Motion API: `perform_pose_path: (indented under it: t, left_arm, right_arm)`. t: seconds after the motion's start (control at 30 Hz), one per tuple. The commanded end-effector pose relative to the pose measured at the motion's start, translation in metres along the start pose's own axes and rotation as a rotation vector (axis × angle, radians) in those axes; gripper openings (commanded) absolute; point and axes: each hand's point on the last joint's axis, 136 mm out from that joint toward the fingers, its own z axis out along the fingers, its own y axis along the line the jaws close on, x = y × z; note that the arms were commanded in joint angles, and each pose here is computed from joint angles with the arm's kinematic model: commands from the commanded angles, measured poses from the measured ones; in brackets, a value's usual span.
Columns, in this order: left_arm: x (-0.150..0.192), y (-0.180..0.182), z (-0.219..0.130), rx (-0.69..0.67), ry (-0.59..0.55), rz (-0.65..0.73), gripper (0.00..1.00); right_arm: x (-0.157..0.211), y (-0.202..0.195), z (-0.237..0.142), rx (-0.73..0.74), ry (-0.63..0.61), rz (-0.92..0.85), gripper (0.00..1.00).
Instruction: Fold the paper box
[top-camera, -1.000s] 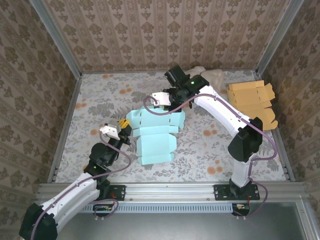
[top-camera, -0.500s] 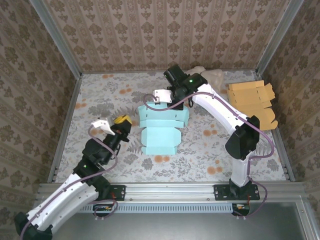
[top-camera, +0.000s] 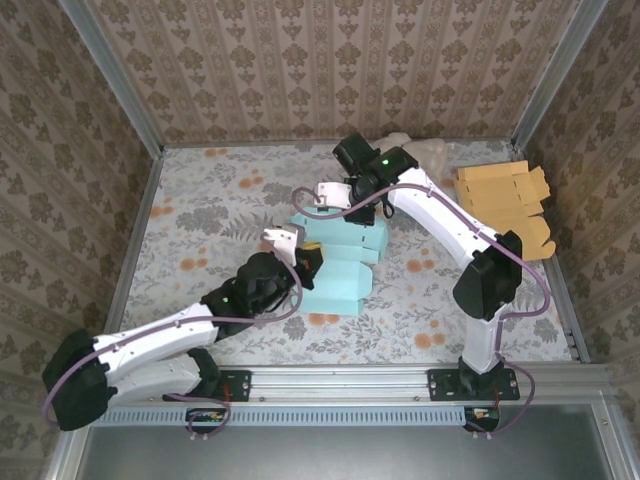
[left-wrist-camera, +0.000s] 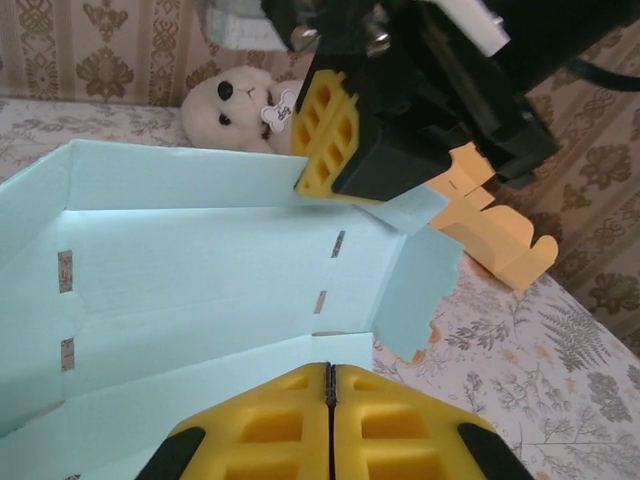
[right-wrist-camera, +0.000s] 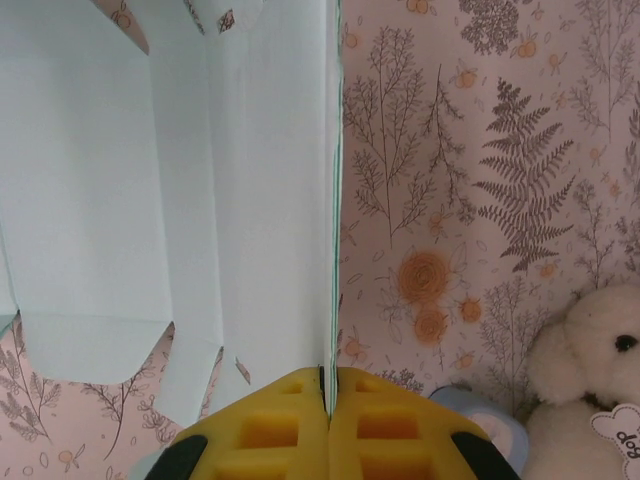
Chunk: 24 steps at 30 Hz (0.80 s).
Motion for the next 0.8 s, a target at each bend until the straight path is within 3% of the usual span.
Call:
perform_pose_path:
  t: [0.0,0.37,0.77]
  left_arm:
    - [-0.024,0.012,0.006,-0.061,-0.072,0.004,0.05]
    - [0.002,0.09,0.026,-0.188,-0.014,-0.172,0.02]
    - [0.002,0.1,0.042,-0.188,0.009,-0.19,0.02]
  right_arm:
    - [0.005,0.009,-0.018,-0.015,-0.025,0.011,0.0]
    - [0.026,0.016,-0.005,-0.02,-0.023,0.019,0.0]
    - [0.033,0.024,0.003,-0.003,-0.051,-0.033,0.0]
